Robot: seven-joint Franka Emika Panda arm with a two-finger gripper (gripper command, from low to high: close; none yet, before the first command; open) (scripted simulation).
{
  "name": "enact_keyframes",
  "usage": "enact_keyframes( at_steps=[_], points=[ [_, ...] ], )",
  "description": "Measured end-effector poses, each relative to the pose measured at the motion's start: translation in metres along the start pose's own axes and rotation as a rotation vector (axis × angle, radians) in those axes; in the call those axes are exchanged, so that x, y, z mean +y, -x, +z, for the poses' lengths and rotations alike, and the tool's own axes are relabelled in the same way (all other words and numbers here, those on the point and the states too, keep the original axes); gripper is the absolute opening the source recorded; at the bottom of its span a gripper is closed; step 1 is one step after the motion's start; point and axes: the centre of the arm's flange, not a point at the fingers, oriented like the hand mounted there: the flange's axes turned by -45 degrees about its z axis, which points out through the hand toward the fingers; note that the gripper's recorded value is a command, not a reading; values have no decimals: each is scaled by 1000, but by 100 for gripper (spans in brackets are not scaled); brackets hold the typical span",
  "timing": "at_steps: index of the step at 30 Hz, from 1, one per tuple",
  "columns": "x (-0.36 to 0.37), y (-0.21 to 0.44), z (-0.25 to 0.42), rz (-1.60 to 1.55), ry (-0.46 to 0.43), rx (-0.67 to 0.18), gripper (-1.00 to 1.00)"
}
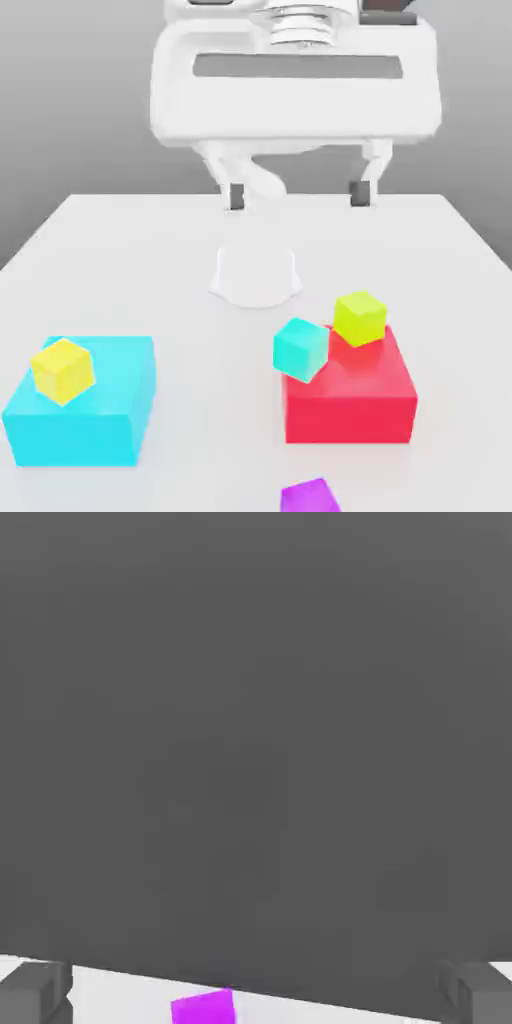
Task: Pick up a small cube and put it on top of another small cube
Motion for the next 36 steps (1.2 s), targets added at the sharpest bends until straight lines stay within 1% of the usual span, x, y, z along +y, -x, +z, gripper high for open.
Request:
enact_keyframes(
  at_steps=[6, 12, 14, 17, 18, 25, 30, 36],
  points=[
    [-15, 20, 108, -67, -25, -152, 0],
    [-28, 63, 210, -128, -47, -304, 0],
    [-31, 77, 240, -141, -52, -333, 0],
    [-33, 92, 280, -145, -53, -342, 0],
    [-33, 97, 291, -145, -54, -343, -100],
    [-33, 97, 292, -145, -54, -344, -100],
    [-35, 79, 235, -153, -57, -343, -100],
    [-78, 95, 170, -265, -94, -338, -100]
  ],
)
